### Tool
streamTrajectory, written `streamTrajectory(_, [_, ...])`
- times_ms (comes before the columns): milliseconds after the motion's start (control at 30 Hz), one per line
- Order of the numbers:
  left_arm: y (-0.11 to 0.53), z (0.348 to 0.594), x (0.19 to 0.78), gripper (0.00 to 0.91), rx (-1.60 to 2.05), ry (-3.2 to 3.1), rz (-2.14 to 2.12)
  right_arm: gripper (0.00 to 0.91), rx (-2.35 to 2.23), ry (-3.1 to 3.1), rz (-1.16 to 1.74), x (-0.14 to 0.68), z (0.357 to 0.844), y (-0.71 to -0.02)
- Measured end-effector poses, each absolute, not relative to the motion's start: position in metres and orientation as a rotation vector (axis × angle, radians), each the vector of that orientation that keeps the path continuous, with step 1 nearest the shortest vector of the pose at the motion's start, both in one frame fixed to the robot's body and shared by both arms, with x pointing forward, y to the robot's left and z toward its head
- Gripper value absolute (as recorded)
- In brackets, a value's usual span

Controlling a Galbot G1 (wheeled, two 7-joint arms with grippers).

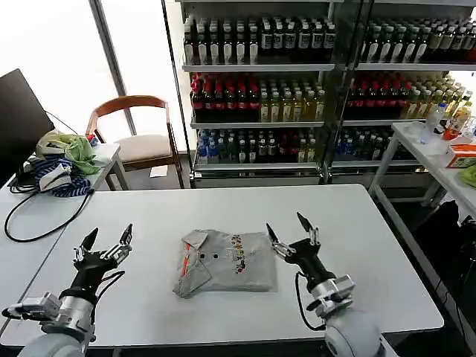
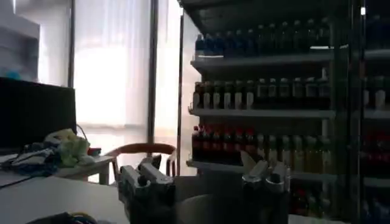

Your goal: Fold and organize the clothes.

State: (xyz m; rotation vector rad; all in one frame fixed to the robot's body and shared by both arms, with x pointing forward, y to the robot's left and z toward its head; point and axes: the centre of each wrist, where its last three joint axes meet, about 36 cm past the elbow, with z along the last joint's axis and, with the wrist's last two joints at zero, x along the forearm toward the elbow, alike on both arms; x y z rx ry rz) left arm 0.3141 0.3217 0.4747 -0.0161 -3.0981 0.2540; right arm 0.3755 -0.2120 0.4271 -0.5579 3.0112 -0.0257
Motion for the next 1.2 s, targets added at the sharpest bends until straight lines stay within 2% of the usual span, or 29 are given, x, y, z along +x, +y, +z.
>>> streamTrajectory(500, [0.313, 0.460, 0.293, 0.907, 0.000, -3.133, 0.147, 0.907, -0.445, 3.100, 0.110, 0.327, 0.409, -0.256])
streamTrajectory(1200, [0.293, 0.446, 0.285, 0.907, -0.050, -3.114, 0.113, 0.907, -0.442, 3.146, 0.132, 0.292, 0.389, -0.263])
